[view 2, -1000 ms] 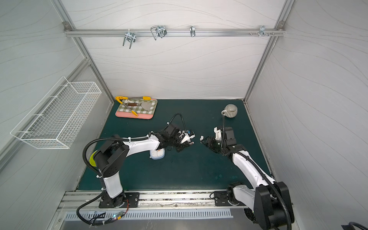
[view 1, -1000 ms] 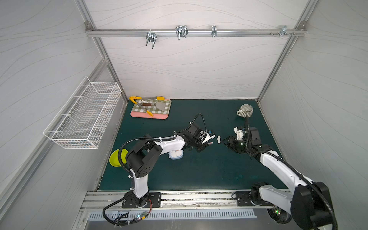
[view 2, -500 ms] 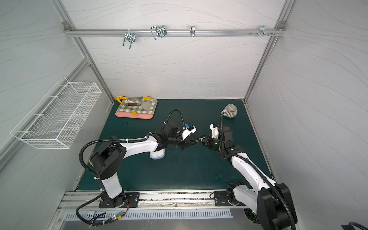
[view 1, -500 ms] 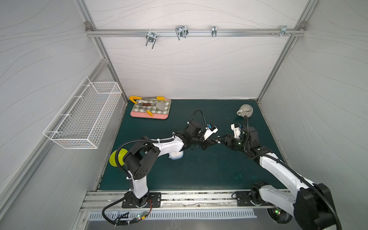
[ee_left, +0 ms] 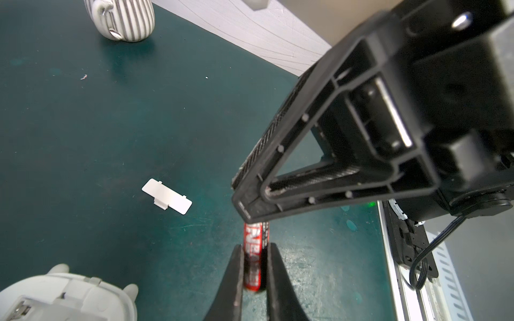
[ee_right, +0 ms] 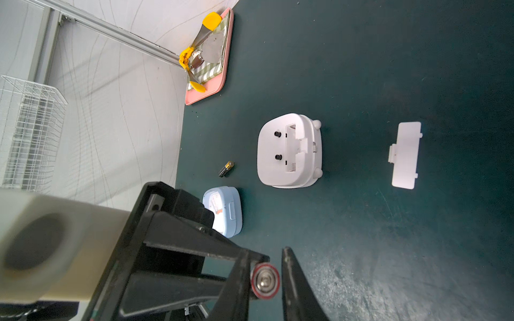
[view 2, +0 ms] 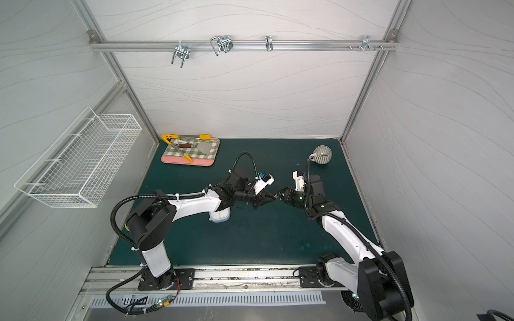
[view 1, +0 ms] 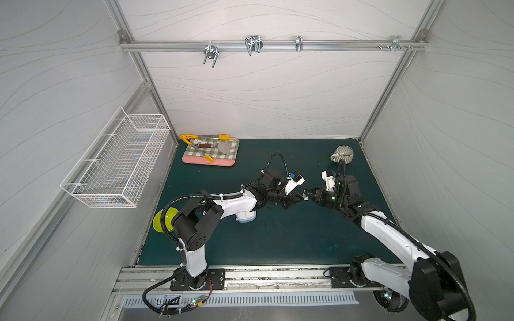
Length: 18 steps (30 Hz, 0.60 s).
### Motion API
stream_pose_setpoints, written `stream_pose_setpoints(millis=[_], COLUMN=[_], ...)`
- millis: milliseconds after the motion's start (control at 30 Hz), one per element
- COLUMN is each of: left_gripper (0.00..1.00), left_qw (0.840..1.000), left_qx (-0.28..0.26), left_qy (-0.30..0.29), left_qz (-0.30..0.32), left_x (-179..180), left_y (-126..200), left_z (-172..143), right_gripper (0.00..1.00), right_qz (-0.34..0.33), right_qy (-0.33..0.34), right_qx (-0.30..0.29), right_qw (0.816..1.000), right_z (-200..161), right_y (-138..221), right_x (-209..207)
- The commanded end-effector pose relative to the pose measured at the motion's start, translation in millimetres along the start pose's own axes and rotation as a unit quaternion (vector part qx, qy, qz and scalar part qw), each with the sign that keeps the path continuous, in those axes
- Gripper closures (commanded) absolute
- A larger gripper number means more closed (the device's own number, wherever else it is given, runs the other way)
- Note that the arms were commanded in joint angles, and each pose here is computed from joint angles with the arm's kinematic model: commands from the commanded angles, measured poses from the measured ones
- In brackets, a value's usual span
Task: Insert the battery into the alarm
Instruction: Pick up the battery at the center of the board.
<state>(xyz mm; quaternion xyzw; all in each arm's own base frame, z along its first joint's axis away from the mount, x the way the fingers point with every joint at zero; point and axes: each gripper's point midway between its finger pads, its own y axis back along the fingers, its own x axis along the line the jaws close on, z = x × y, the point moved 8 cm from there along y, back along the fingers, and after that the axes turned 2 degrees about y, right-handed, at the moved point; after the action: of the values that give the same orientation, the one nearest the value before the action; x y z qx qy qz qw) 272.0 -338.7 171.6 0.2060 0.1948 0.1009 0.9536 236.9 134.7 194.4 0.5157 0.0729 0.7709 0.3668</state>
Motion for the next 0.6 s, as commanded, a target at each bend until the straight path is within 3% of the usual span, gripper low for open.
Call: stream_pose_setpoints(millis=[0, 100, 167, 367, 467, 567], left_gripper=[0.88, 0.87, 0.81, 0.34, 0.19, 0.1], left_qw=[0.999, 0.999, 0.999, 0.998, 0.992, 0.97], left_qx=[-0.03, -0.031, -0.03, -0.06, -0.097, -0.142], left_qy=[-0.024, -0.025, -0.023, 0.005, 0.028, 0.116], left_qz=[-0.009, -0.007, -0.006, 0.033, 0.075, 0.16], left_x=[-9, -9, -8, -5, -4, 12], left_y=[6, 7, 6, 14, 31, 58], left_z=[19, 19, 18, 22, 27, 27], right_gripper=[0.84, 0.88, 0.9, 0.9, 0.9, 0.9], right_qz=[0.011, 0.01, 0.009, -0.009, -0.027, -0.054], right_qy=[0.006, 0.008, 0.011, 0.045, 0.082, 0.124], right_qx=[-0.002, -0.004, -0.005, -0.013, -0.015, -0.004], right_qw=[1.0, 1.0, 1.0, 0.999, 0.996, 0.991], right_z=[6, 7, 8, 17, 27, 37], right_y=[0, 1, 1, 3, 3, -2], right_x=[8, 9, 10, 15, 20, 26])
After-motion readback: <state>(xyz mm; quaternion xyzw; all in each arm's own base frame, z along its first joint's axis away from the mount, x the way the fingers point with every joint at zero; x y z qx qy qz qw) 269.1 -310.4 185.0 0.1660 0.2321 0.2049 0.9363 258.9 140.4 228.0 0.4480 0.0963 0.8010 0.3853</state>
